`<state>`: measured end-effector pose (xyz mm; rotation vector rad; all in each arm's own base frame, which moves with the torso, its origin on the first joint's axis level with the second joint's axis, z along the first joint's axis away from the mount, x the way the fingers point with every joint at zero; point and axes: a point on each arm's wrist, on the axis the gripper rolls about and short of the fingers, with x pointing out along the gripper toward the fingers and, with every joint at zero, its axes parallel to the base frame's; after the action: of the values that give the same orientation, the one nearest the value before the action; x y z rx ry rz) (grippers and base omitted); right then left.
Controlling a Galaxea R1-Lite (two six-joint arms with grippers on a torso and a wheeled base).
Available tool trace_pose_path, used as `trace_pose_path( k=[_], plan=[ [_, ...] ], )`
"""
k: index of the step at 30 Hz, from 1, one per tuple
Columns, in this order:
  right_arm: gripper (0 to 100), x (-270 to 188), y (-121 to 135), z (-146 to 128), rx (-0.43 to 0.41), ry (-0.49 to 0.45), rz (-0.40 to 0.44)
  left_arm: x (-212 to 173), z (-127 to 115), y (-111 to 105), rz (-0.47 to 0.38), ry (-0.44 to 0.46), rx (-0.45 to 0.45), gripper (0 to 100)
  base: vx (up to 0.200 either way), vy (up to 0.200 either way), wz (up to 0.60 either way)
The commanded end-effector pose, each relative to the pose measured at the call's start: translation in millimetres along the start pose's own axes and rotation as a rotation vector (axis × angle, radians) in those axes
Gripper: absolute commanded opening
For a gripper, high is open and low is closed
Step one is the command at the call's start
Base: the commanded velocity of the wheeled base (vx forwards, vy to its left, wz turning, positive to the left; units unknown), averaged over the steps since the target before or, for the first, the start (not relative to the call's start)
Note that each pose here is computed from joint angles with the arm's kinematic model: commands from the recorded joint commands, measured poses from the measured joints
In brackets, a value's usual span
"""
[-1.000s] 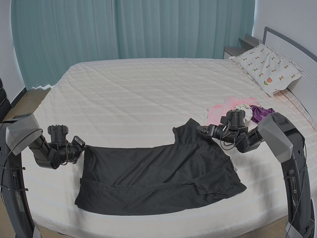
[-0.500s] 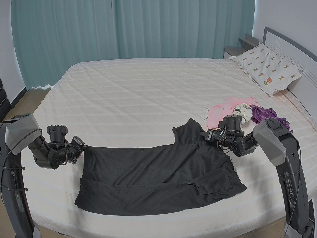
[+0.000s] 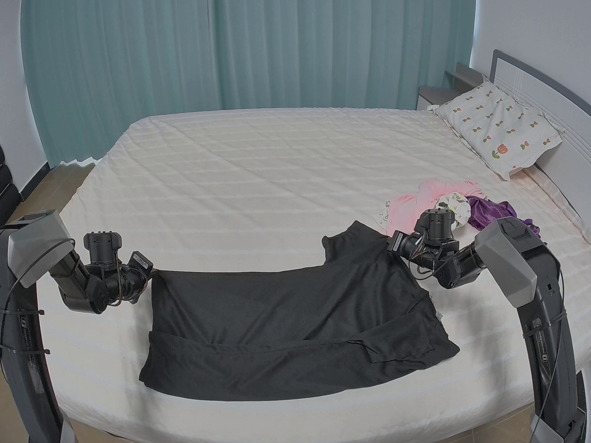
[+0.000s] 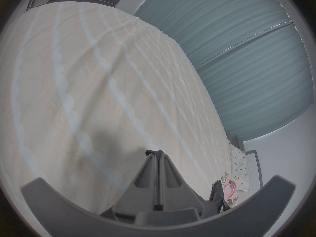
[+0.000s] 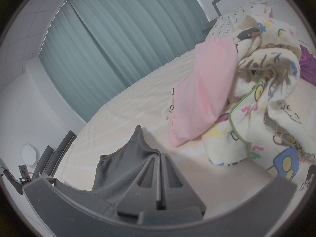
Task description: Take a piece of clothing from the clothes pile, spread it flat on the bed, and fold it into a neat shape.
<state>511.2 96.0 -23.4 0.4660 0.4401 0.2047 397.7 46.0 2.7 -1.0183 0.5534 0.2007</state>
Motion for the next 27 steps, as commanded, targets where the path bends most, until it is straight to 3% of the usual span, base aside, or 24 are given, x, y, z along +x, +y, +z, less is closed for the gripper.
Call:
trace_pose_path(
  k=[1, 9, 27],
  plan=[
    [0, -2, 1, 6, 0.002, -0.017, -0.001, -1, 5, 1, -0.002, -0.015, -0.012, 0, 0.0, 0.0, 0.0],
    [0, -6, 6, 19, 0.011, -0.117, 0.01, -1, 7, 0, -0.03, -0.038, -0.013, 0, 0.0, 0.0, 0.0],
    [0, -18, 8, 18, 0.014, -0.113, 0.011, -6, 11, -7, -0.053, -0.055, -0.008, 0, 0.0, 0.0, 0.0]
  ],
)
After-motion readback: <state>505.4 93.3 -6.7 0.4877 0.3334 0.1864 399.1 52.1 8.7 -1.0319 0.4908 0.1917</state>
